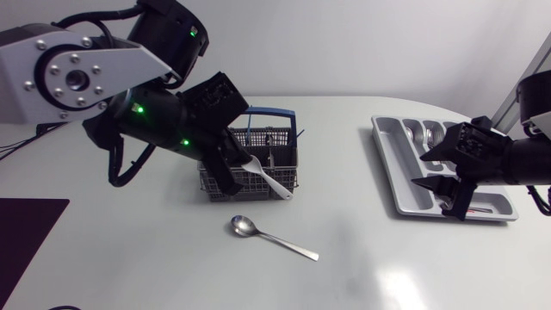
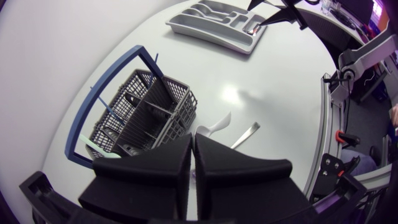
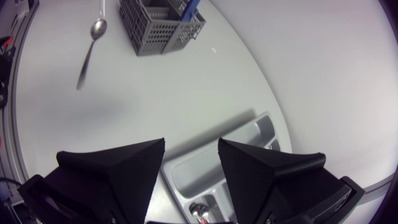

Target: Unload the cutlery basket into the drawer organizer.

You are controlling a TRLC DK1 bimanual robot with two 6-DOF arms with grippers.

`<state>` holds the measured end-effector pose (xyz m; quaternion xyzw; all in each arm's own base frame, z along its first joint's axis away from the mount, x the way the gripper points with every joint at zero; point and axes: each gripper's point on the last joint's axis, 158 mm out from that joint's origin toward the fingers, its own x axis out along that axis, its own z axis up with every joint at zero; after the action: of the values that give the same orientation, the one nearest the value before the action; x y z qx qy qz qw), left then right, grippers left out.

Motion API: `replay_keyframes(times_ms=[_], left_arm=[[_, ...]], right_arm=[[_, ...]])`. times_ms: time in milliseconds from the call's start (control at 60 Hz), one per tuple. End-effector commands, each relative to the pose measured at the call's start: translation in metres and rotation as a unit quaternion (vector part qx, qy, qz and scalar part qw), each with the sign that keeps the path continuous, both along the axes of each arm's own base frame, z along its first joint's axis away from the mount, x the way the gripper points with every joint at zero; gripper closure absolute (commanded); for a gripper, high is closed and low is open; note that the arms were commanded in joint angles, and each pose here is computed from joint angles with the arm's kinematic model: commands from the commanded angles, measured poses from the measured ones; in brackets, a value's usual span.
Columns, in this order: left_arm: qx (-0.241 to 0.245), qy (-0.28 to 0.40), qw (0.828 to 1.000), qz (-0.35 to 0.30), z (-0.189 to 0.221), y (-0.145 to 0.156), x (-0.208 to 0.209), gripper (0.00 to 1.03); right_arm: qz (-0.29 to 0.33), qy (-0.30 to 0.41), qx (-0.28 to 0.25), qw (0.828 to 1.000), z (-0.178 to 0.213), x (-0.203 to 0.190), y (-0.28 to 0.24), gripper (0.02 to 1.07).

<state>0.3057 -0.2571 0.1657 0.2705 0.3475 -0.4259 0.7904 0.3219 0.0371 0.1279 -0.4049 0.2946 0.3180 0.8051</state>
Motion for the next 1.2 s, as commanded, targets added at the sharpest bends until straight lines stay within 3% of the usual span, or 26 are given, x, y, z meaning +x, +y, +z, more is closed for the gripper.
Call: replay_keyframes(times_ms=[0,200,617,1033,1183], left_arm=[[-0.012,0.036,0.999,0.021,-0.005,-0.003,0.004,1.0],[-0.054,0.117,0.991,0.044,-0.015,-0.014,0.006,1.0],[-0.104,0.241,0.963,0.055,-0.015,-0.041,-0.006,1.0],[-0.124,0.277,0.95,0.073,-0.014,-0.039,-0.001,1.0],[-0.126,0.284,0.948,0.073,-0.014,-0.039,-0.002,1.0]], right_arm=[[-0.016,0.021,0.043,0.999,0.005,-0.013,0.028,0.43],[0.019,0.052,0.105,0.993,0.02,-0.036,0.111,0.43],[0.052,0.035,0.123,0.99,0.024,-0.047,0.21,0.44],[0.042,0.021,0.105,0.993,0.003,-0.034,0.24,0.67],[0.042,0.015,0.094,0.995,-0.003,-0.032,0.247,0.88]])
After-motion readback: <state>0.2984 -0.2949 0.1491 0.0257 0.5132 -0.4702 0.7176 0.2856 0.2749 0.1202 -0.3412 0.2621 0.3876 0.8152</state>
